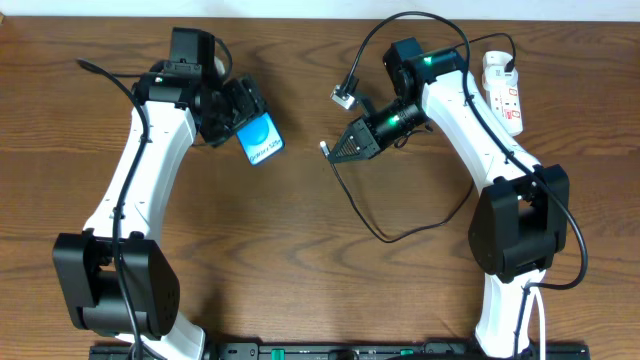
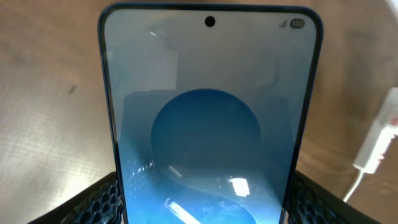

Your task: Plug charger to phone and switch on socket

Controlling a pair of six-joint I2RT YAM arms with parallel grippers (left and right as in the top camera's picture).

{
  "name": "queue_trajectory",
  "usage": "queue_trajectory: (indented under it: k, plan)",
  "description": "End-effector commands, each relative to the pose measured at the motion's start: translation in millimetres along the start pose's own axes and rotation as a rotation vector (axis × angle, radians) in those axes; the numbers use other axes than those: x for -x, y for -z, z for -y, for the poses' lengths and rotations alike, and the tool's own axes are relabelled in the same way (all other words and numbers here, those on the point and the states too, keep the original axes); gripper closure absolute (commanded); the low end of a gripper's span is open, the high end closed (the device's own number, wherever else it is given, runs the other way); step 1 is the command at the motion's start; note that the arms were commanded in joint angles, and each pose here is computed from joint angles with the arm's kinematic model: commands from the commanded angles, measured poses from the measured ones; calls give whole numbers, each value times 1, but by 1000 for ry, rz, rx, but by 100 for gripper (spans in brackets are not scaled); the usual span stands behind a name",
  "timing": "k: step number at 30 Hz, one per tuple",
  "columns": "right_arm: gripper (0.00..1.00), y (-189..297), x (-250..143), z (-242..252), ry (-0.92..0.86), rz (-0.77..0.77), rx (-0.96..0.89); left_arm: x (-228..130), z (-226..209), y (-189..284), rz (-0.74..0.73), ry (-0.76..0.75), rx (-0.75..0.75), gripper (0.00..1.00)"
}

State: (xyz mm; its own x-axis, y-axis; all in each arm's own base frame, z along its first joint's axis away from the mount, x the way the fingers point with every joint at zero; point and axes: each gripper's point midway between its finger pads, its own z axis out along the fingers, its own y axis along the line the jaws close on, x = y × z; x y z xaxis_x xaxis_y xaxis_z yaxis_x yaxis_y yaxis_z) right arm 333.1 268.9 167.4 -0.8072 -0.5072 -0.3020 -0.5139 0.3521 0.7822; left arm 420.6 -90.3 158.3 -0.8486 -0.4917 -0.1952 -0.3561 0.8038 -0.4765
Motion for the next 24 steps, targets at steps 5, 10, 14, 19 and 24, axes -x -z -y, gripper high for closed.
queue_trajectory:
  k: [5,10,14,19,24]
  plan:
    - [99,-5,3,-10,-4,4,30,14,19,12,59,-74,-75,93]
    - [99,-8,-1,41,-187,-32,-264,13,18,12,55,-79,-68,93]
    - [99,-12,-10,75,-295,-54,-474,12,16,12,54,-86,-61,93]
    - [99,-29,-26,103,-409,-54,-619,15,12,11,68,-83,-37,93]
    - [99,-54,-39,125,-457,-24,-700,14,12,11,67,-82,-37,93]
